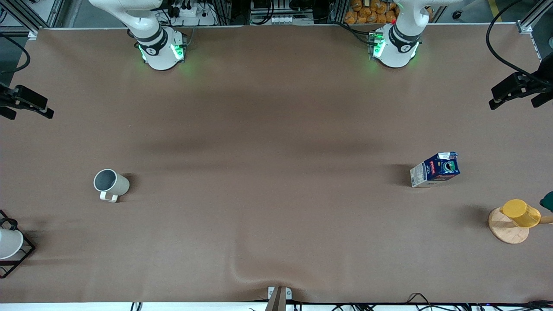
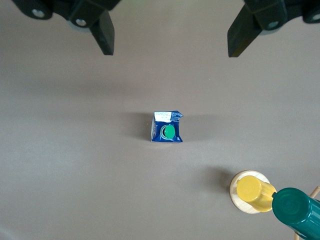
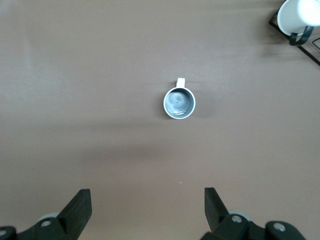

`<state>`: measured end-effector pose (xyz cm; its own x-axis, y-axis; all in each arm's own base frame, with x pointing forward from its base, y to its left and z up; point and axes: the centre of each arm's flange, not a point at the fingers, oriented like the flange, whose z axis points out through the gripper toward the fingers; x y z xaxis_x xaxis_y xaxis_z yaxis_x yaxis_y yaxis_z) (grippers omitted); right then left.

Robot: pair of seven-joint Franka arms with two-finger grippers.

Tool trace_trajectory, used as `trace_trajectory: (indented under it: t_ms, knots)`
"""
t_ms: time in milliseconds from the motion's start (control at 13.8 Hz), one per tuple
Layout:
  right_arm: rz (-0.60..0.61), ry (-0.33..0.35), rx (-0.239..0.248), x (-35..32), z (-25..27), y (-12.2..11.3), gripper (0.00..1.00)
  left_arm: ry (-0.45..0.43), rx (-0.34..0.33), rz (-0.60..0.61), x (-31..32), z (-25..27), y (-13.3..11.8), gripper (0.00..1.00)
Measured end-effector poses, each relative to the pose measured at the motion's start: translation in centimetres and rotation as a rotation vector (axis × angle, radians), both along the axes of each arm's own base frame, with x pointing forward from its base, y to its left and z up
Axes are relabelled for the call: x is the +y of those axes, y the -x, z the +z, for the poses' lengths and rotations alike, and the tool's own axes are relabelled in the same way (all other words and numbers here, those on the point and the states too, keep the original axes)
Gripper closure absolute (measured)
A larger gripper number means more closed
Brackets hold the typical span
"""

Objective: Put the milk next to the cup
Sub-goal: 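Reach the right gripper to the white mug while the left gripper reaches the milk carton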

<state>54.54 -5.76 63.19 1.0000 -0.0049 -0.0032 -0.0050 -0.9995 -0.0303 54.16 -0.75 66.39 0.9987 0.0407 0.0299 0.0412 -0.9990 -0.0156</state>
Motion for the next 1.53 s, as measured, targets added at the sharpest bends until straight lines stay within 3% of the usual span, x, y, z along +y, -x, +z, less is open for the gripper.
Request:
trace_trajectory:
  t_ms: [582, 727, 945, 1091, 1309, 1527]
  knots:
    - [0.004, 0.008, 0.019, 0.1, -0.2, 0.2, 0.0, -0.004, 0.021, -0.011, -0.5, -1.1, -0.4, 0.0]
    - [0.007, 0.007, 0.026, 0.2, -0.5, 0.0, 0.0, -0.005, 0.066, -0.011, -0.4, -3.8, -1.8, 0.0]
    - [0.037, 0.007, 0.061, 1.7, -2.5, -1.1, 0.0, -0.004, 0.07, -0.005, 0.0, -8.9, -4.5, 0.0]
    - [0.063, 0.008, 0.116, 3.2, -6.0, -2.8, 0.0, -0.004, 0.051, 0.0, 0.4, -12.5, -5.5, 0.0]
    - [0.065, 0.019, 0.153, 3.4, -14.0, -7.0, 0.0, -0.003, 0.052, 0.0, 1.2, -16.7, -6.4, 0.0]
    - [0.044, 0.026, 0.264, 1.9, -23.7, -9.2, 0.0, -0.002, 0.094, -0.003, 1.2, -20.4, -7.5, 0.0]
